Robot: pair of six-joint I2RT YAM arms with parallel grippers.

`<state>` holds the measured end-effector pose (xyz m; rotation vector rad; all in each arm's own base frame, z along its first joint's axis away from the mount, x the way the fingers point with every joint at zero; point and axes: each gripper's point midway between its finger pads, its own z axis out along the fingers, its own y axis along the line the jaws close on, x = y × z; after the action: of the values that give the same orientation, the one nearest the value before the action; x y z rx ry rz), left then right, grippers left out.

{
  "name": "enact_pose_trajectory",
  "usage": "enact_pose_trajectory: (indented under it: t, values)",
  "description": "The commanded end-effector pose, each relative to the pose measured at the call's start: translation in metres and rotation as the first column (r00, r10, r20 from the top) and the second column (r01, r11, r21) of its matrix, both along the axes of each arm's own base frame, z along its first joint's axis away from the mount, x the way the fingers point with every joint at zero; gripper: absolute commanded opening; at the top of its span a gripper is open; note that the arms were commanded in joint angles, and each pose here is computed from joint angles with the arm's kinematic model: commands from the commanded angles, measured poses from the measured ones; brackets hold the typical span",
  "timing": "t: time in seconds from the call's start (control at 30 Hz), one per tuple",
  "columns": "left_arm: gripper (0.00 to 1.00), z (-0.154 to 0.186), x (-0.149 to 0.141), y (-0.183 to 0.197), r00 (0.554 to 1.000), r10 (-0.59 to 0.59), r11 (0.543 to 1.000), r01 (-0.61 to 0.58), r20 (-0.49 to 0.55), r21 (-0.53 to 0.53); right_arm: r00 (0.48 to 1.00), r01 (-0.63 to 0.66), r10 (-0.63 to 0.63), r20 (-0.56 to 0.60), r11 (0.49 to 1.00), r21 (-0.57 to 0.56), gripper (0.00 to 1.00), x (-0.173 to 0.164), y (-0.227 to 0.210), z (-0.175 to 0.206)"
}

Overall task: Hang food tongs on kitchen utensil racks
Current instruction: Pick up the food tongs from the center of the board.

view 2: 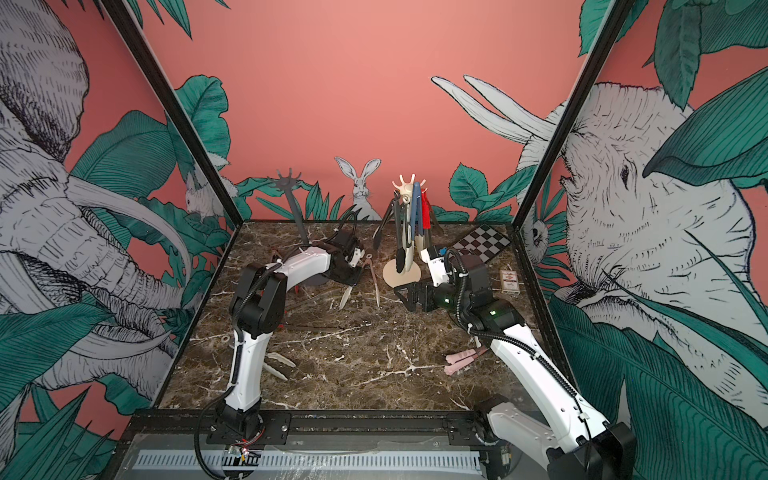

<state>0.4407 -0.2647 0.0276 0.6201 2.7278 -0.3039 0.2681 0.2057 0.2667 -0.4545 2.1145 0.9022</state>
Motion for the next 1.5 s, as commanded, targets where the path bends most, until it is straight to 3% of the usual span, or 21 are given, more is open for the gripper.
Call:
enact_pose_trajectory:
  t: [0.0,0.4,0.67,1.0,1.17,1.47]
  values:
    - [0.01,0.014,-0.002,0.006,1.000,-0.010,1.000,0.010,0.024,0.018,0.997,-0.007,0.005,0.072,1.000,0.022,0.99,0.003,0.001,0.022]
    - [0.00,0.065,-0.002,0.028,0.989,-0.035,0.999,0.034,0.143,0.012,0.996,0.013,-0.015,0.086,1.000,0.016,0.99,0.007,-0.001,0.024]
    - [0.00,0.110,-0.004,0.031,0.954,-0.091,0.994,0.103,0.287,-0.025,0.995,0.022,-0.023,0.095,1.000,0.008,0.99,0.012,-0.001,0.026]
    - [0.00,0.165,-0.002,0.032,0.875,-0.154,0.980,0.194,0.458,-0.040,0.993,0.030,-0.029,0.115,0.999,-0.011,0.99,0.017,-0.002,0.030]
    - [0.00,0.188,0.005,0.042,0.836,-0.123,0.978,0.195,0.535,-0.080,0.991,0.031,-0.028,0.127,0.999,-0.022,0.99,0.018,-0.003,0.032]
    - [0.00,0.234,0.009,0.046,0.730,-0.132,0.941,0.305,0.671,-0.147,0.990,0.032,-0.027,0.139,0.999,-0.034,0.99,0.020,-0.003,0.032]
